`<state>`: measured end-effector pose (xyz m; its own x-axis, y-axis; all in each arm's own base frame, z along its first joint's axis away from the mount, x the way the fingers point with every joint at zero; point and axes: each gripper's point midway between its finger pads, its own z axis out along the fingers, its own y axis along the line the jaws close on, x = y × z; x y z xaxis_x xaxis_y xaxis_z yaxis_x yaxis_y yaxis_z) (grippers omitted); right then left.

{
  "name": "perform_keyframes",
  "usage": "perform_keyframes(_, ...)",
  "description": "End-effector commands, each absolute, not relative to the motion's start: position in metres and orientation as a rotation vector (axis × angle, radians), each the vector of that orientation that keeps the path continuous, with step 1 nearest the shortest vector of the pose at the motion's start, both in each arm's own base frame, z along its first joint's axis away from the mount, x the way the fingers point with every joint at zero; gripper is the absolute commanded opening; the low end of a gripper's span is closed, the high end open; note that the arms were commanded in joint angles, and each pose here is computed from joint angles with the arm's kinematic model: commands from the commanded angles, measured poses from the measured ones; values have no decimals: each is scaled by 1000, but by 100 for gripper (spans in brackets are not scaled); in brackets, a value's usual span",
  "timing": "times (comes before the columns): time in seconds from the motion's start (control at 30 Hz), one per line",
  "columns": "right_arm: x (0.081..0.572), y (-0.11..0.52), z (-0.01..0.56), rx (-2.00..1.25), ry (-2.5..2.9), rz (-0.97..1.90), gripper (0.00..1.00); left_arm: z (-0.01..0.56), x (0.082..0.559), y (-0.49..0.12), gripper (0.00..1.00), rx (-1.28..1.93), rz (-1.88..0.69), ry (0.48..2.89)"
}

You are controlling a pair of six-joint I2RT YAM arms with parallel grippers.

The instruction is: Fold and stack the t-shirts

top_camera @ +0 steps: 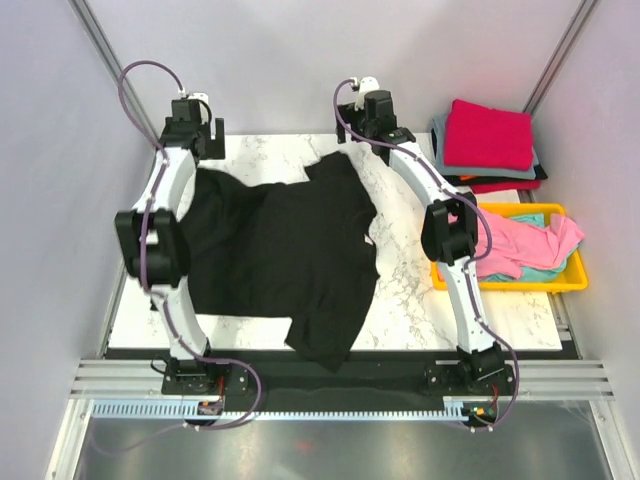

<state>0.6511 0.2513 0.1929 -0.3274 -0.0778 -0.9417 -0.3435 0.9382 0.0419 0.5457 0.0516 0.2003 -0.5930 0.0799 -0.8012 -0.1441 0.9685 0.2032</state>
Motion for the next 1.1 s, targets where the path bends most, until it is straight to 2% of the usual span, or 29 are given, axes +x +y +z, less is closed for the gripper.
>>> perform_keyframes(0.0, 660, 243, 245, -204, 1805, 304, 98, 187, 554, 42, 100, -216, 59, 2288)
perform_keyframes(0.23, 624, 229, 312, -131, 1722, 387, 98, 229, 527, 75, 100, -342, 209, 2205)
perform_keyframes(0.27, 610, 238, 278, -163, 1796, 450, 98, 221, 518, 78, 100, -357, 220, 2226)
perform_keyframes(0.33, 589, 248, 292, -134, 1760, 567, 98, 227, 507, 78, 100, -368, 217, 2212)
perform_keyframes(0.37, 578, 254, 263, -137, 1820, 614, 98, 213, 501, 78, 100, -373, 215, 2236)
perform_keyframes(0.6, 530, 322, 183, -185, 2021, 831, 97, 140, 502, 69, 98, -474, 74, 2365)
perform_keyframes(0.87, 542, 342, 105, -115, 2156, 945, 95, 77, 513, 62, 97, -511, -40, 2468)
perform_keyframes(1.07, 564, 315, 52, -18, 2246, 881, 95, 41, 522, 58, 96, -528, -93, 2524)
